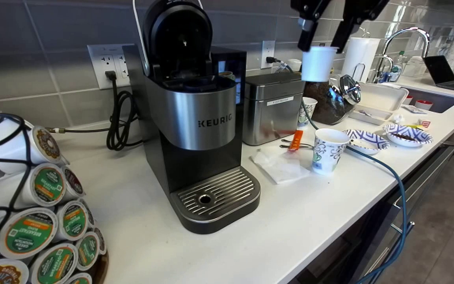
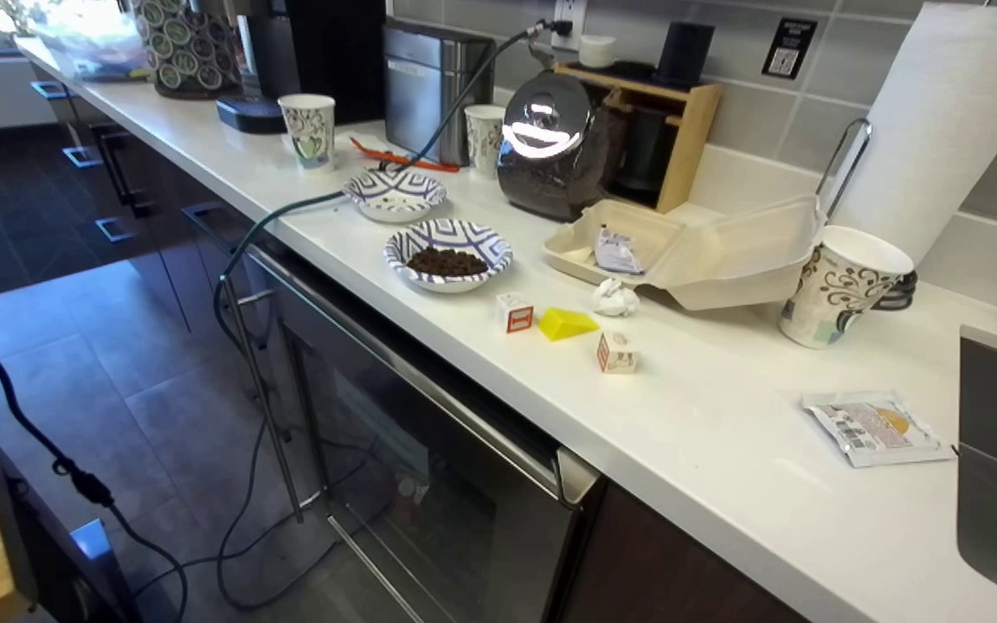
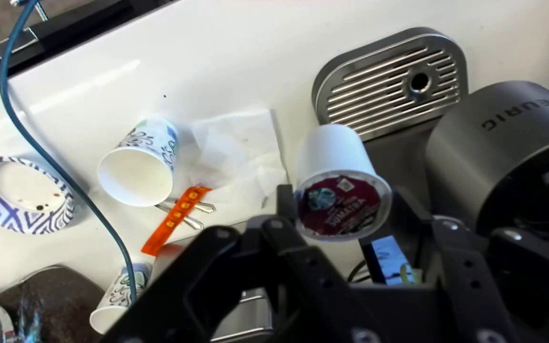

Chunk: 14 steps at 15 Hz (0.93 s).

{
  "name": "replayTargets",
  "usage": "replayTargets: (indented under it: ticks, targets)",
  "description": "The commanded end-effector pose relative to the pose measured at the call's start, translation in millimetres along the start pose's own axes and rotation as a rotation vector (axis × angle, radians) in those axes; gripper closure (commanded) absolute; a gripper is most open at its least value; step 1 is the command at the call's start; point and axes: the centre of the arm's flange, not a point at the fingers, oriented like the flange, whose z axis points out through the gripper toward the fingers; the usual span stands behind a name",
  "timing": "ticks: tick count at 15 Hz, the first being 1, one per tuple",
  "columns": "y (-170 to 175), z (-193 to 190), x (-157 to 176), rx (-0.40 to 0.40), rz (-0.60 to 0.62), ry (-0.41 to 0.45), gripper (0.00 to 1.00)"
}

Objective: Remove the object from the rice cooker and put it on the table

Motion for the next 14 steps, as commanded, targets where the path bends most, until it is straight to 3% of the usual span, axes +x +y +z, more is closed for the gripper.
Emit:
replayTargets:
  ticks: [1, 4, 5, 10, 14]
  targets:
    - [4, 4, -3, -0.005, 0.006, -0.002, 0.48]
    - [10, 3, -8, -0.007, 0.010, -0.001, 0.48]
    - [10, 2, -9, -0.006, 0.011, 0.001, 0.73]
    - [83, 105, 8, -0.061, 0.129, -0.059, 0.73]
    - [112, 174, -8, 0.001, 0.179, -0.091, 0.73]
